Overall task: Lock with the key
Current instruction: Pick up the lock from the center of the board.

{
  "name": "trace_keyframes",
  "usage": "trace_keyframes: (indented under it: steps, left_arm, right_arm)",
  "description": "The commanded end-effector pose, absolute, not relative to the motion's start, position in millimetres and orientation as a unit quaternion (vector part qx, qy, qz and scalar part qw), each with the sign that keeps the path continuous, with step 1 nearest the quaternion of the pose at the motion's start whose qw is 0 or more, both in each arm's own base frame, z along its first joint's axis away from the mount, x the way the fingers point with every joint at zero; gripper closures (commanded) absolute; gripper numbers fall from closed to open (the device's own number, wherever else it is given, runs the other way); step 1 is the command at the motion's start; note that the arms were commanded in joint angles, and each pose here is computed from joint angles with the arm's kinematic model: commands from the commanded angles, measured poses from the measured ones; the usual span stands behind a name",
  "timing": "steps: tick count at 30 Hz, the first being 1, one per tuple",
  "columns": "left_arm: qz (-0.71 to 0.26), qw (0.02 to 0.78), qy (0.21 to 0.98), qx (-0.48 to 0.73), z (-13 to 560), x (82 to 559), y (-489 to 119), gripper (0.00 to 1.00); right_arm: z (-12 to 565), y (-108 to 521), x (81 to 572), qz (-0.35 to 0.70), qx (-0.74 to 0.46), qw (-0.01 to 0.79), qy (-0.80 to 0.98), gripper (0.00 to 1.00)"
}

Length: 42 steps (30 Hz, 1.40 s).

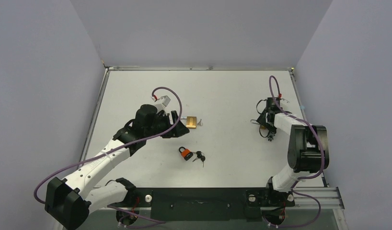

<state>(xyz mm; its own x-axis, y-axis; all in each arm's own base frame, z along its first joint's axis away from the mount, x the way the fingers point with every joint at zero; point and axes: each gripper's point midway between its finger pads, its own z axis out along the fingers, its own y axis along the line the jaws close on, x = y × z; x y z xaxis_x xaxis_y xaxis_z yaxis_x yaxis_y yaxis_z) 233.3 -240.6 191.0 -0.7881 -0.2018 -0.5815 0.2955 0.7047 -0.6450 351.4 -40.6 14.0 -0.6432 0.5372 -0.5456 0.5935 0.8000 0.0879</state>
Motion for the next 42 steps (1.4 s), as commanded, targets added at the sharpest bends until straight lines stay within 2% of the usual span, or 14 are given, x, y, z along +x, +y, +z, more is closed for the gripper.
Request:
trace_keyframes:
  steps: [1, 4, 9, 13, 16, 21, 30, 42]
  left_arm:
    - [-0.402, 0.340, 0.849, 0.041, 214, 240, -250, 0.40]
    - [-0.402, 0.337, 0.850, 0.039, 212, 242, -252, 0.39]
    - [-0.400, 0.335, 0.852, 0.039, 212, 243, -252, 0.39]
    - [-0.399, 0.336, 0.852, 0.039, 213, 244, -252, 0.39]
    - [-0.398, 0.336, 0.853, 0.039, 213, 244, -252, 0.39]
    - [-0.400, 0.334, 0.853, 0.038, 213, 245, -253, 0.39]
    - [-0.399, 0.335, 0.853, 0.039, 217, 241, -251, 0.39]
    - [-0.397, 0.335, 0.854, 0.034, 217, 239, -248, 0.39]
  right_arm:
    - [25, 7, 356, -0.007, 0.276, 0.292, 0.916, 0.55]
    - [30, 30, 356, 0.019, 0.261, 0.296, 0.919, 0.59]
    - [37, 46, 353, 0.029, 0.248, 0.305, 0.919, 0.59]
    - [46, 41, 353, 0.014, 0.229, 0.315, 0.921, 0.54]
    - [61, 48, 357, 0.015, 0.197, 0.338, 0.920, 0.46]
    - [69, 57, 362, -0.005, 0.133, 0.344, 0.929, 0.43]
    - [52, 46, 363, -0.062, 0.082, 0.301, 0.948, 0.56]
    - [30, 53, 357, -0.077, 0.057, 0.264, 0.960, 0.62]
